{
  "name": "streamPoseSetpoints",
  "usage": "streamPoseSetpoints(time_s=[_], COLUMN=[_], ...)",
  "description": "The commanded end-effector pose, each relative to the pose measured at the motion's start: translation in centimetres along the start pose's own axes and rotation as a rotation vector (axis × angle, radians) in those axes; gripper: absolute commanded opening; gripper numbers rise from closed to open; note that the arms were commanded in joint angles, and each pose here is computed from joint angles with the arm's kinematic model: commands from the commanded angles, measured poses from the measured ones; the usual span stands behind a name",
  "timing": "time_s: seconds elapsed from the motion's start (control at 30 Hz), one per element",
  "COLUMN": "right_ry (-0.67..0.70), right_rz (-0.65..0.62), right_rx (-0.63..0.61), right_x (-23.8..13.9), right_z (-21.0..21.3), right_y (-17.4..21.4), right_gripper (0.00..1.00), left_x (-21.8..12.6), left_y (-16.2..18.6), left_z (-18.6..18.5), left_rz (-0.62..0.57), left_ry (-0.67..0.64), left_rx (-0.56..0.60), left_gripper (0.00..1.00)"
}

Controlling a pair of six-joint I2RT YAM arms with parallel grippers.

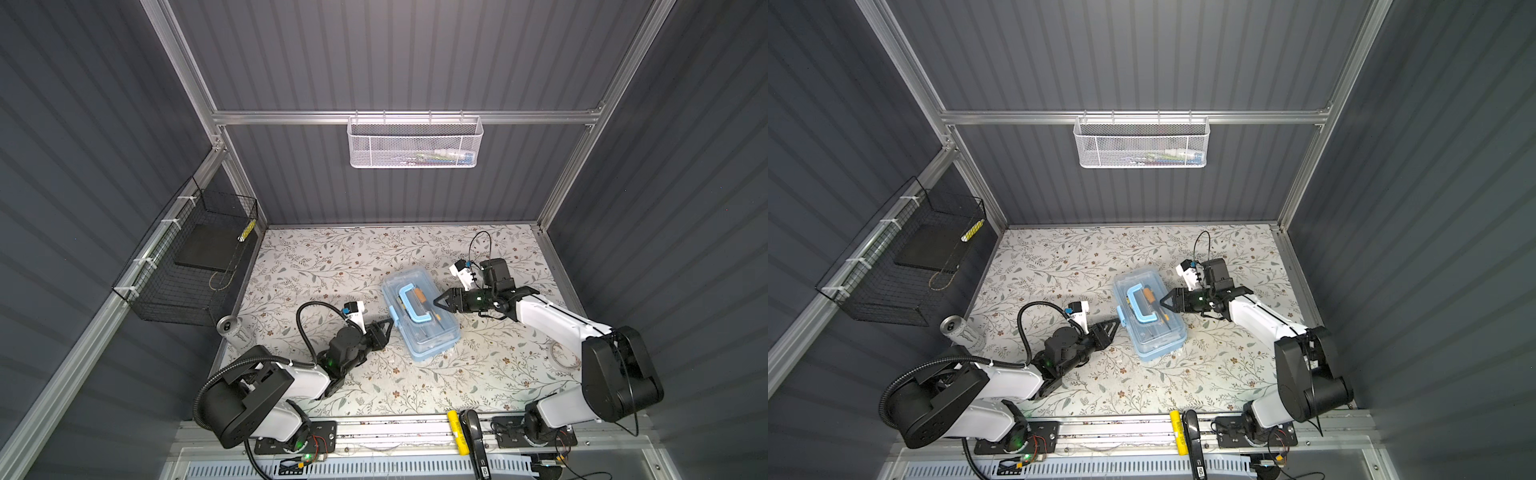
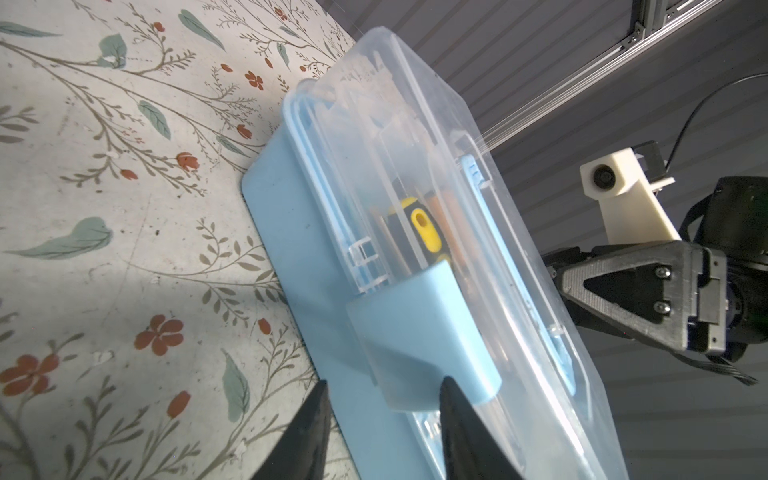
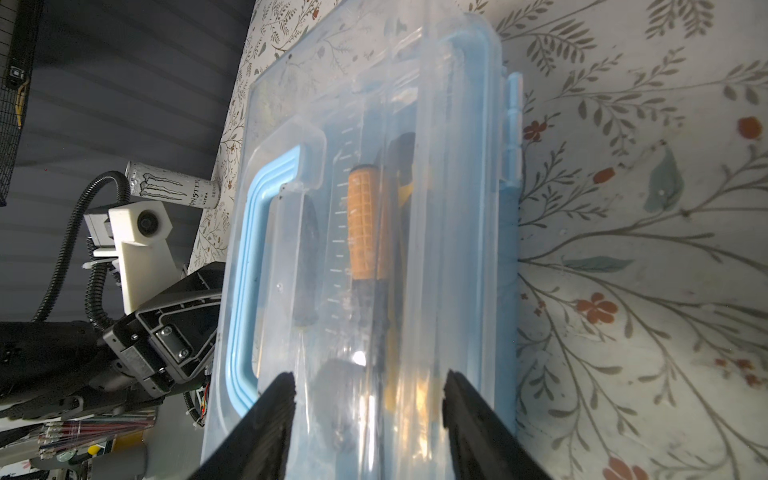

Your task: Pack the tool kit

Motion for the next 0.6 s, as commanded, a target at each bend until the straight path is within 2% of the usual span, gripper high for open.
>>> streamPoseSetpoints(time_s=[0.0,0.57], right_ry=[-0.021,-0.017], right_rz=[0.058,0.072], right_rx=[0.03,0.043], right_x=[0.47,0.91], right_z=[-0.28,-0.71], right_y=[0.96,1.04], right_gripper=[0.59,0.59], left_x=[0.1,-0.15], left_y=[-0.29,-0.92], left_z=[-0.37,-1.05], left_rz=[-0.001,-0.01], left_ry=[0.017,0.044], left_rx=[0.015,0.015], left_gripper=[0.44,0.42])
Point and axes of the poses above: each gripper's point midway between its finger pads, its own x axis out along the fingers, its own z axis along the line the jaws close on, y = z × x, the point moved 9 cm from there along -x, back along the fingers, and after that the axes turned 14 degrees about x, right-handed, at the moved point
